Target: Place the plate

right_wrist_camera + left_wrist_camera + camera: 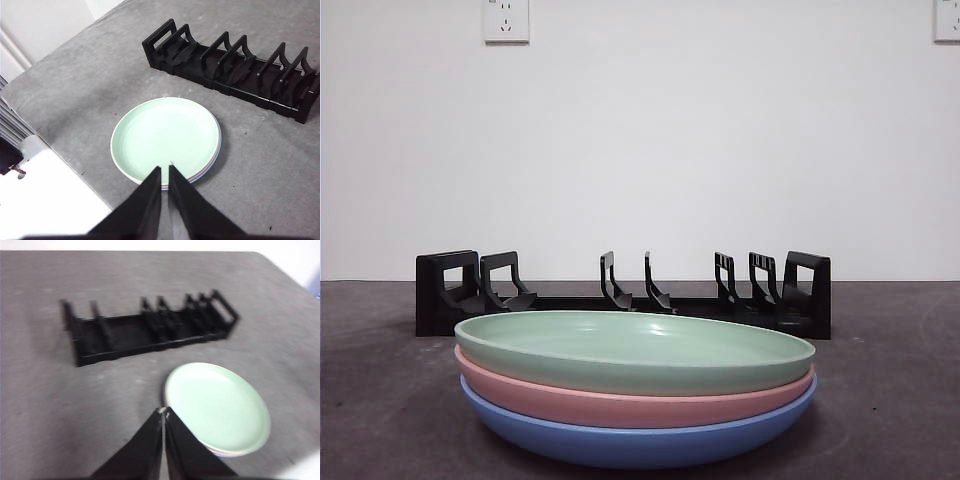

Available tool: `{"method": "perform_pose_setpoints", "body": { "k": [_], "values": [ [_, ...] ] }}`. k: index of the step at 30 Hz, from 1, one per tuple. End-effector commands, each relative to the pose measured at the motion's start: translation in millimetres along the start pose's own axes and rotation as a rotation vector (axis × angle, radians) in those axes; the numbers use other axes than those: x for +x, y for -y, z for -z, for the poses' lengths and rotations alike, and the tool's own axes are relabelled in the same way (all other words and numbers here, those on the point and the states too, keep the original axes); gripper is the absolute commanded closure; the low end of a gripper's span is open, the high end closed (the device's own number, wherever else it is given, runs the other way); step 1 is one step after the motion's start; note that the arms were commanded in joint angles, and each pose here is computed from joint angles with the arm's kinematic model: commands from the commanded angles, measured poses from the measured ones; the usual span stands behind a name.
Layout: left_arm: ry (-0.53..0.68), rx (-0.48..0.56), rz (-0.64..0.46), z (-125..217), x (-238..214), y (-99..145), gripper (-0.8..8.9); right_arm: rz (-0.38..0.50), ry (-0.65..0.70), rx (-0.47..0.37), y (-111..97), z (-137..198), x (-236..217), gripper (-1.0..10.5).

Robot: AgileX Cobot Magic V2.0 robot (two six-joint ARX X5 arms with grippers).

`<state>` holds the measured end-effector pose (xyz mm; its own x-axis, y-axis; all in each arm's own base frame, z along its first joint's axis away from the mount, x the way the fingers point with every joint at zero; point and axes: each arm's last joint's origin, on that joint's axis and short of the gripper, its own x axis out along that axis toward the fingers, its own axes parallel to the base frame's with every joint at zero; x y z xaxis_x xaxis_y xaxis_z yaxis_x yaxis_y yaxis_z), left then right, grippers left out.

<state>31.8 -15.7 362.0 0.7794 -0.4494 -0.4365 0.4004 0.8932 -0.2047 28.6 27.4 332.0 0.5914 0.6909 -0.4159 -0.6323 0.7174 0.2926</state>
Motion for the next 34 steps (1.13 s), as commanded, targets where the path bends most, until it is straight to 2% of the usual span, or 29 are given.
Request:
{"method": "perform_pose_setpoints", "body": {
  "k": [1, 3, 6, 10, 13, 17, 21, 25, 28, 34],
  "values": [
    [0.011, -0.025, -0.060, 4.8, 5.3, -4.4, 8.07, -0.008, 0.014, -0.011, -1.2, -2.8, -1.5, 9.2],
    [0.009, -0.038, -0.107, 11.9, 13.4, -9.7, 8.07, -0.008, 0.014, -0.011, -1.2, -2.8, -1.4, 9.2],
    [0.035, -0.002, -0.155, 25.5, 28.0, -18.4, 8.07, -0.008, 0.014, -0.011, -1.2, -2.8, -1.4, 9.2],
    [0.187, 0.064, -0.181, 48.0, 58.5, -33.6, 8.07, -0.008, 0.014, -0.011, -1.2, -2.8, -1.5, 9.2],
    [0.294, 0.052, -0.172, 68.3, 81.1, -43.7, 8.07, -0.008, 0.014, -0.011, -1.2, -2.8, -1.5, 9.2],
    [0.368, 0.046, -0.163, 98.1, 104.2, -54.2, 8.07, -0.008, 0.014, -0.010, -1.2, -2.8, -1.4, 9.2],
    [0.398, 0.055, -0.170, 123.1, 119.5, -61.6, 8.07, -0.008, 0.014, -0.011, -1.2, -2.8, -1.5, 9.2],
    [0.402, 0.035, -0.260, 139.2, 128.7, -68.7, 8.07, -0.008, 0.014, -0.011, -1.2, -2.8, -1.5, 9.2],
    [0.388, 0.022, -0.309, 145.6, 133.3, -72.3, 8.07, -0.008, 0.014, -0.011, -1.2, -2.8, -1.5, 9.2],
    [0.372, 0.055, -0.319, 150.4, 137.0, -74.1, 8.07, -0.008, 0.014, -0.011, -1.2, -2.8, -1.5, 9.2]
  ]
}}
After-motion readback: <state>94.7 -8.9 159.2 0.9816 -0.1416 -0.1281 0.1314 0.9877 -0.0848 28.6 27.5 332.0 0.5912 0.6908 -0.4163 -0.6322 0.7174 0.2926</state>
